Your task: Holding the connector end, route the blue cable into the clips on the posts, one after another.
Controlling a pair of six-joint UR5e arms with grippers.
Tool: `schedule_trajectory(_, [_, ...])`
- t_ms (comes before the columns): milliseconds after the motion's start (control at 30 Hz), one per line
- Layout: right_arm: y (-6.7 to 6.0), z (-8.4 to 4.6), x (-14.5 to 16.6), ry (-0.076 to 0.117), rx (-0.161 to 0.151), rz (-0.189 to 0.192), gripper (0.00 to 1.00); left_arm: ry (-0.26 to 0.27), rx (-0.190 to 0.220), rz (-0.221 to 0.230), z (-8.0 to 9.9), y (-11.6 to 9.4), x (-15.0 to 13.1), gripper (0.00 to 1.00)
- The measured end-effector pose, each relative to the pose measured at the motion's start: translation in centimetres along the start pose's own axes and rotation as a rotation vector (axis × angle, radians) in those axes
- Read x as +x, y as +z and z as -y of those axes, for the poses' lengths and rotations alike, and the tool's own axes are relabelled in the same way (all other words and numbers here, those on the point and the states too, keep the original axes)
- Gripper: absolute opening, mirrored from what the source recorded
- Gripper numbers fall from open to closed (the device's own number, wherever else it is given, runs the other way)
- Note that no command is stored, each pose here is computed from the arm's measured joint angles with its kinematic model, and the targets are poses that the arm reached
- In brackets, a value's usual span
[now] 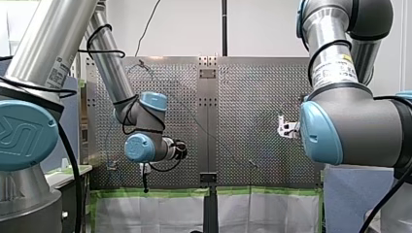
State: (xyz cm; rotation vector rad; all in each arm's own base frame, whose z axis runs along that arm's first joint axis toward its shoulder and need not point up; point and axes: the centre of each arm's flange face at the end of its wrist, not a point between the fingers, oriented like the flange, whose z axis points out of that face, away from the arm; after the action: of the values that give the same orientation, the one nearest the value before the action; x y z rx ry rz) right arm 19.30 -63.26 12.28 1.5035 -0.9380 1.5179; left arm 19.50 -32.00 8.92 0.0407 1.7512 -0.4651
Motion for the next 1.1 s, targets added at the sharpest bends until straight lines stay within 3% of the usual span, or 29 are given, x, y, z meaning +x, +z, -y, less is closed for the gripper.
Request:
schedule_trajectory(133, [0.1, 0.3, 0.4, -0.001, -0.013, -0.004, 0.0, 0.003, -0.004, -0.006, -0.4, -0.4, 0.2, 1.0])
schedule_trajectory(367, [0.1, 0.8, 0.3, 0.016, -0.016, -0.016, 0.0, 0.0, -0.009, 0.005, -0.5, -0.3, 0.1, 1.0])
schedule_trajectory(633, [0.3, 2.3, 0.2, 0.025, 0.007, -0.016, 0.0, 0.028, -0.039, 0.071, -0.9, 0.6, -0.6, 1.0])
schedule_trajectory(833, [0.3, 2.9, 0.1, 0.028, 0.017, -0.015, 0.0, 0.034, -0.019, 0.12, -0.7, 1.4, -1.2, 1.0])
schedule_trajectory(1100, [0.3, 3.1, 0.1, 0.029, 0.02, -0.016, 0.0, 0.031, -0.013, 0.133, -0.6, 1.6, -1.4, 1.0])
